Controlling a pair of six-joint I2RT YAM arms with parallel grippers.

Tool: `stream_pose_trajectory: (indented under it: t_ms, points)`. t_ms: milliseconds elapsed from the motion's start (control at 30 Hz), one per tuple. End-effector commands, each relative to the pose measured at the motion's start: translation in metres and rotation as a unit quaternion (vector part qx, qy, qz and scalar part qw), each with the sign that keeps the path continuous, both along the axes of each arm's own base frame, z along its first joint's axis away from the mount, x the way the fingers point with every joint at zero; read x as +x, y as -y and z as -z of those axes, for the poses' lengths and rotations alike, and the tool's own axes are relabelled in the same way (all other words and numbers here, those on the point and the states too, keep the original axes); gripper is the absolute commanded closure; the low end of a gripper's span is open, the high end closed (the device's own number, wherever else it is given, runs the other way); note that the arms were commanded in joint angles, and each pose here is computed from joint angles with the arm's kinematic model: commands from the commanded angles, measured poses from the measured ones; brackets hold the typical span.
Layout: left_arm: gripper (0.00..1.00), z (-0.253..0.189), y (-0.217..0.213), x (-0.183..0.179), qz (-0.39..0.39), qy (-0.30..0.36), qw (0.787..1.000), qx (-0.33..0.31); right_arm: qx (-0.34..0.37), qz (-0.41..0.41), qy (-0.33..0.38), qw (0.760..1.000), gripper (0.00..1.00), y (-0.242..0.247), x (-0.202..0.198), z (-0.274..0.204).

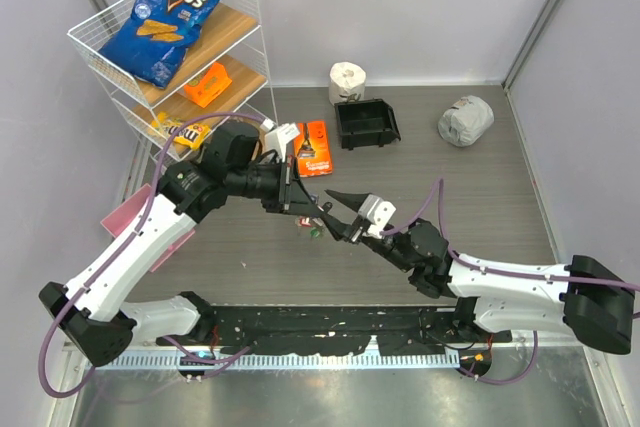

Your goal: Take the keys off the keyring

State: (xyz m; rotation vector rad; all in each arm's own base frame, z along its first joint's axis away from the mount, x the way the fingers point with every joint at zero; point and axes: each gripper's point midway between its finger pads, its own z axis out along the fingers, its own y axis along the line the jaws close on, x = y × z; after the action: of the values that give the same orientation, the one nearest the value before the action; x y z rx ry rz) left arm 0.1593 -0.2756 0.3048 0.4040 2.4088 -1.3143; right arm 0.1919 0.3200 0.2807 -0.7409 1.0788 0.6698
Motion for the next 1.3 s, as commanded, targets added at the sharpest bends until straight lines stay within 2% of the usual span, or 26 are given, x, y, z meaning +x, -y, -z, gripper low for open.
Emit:
stream_pose_trajectory:
  t_ms: [0,433,600,800,1133,1267]
  points:
    - [1.0,-0.021,0.005,-0.005,0.014,0.023,0.999,-0.043,0.062,0.017,0.041,0.997,0.5,0.007,0.002,-0.038]
    - [1.0,-0.027,0.01,-0.002,0.013,0.025,0.998,-0.059,0.042,0.013,0.049,0.998,0.57,0.0,0.003,-0.035]
    - [1.0,-0.031,0.017,0.003,0.017,0.02,0.997,-0.072,0.031,0.019,0.049,0.998,0.8,-0.002,0.007,-0.029]
    - [1.0,-0.031,0.025,0.006,0.022,0.008,0.996,-0.084,0.025,0.039,0.053,0.998,0.95,0.004,0.011,-0.027]
    - [1.0,-0.042,0.02,0.011,0.034,-0.012,0.995,-0.095,0.031,0.044,0.016,0.998,0.95,0.019,0.015,-0.015]
    - [1.0,-0.033,0.006,0.008,0.054,-0.024,0.997,-0.046,0.051,0.03,-0.009,0.998,0.95,0.032,0.018,-0.014]
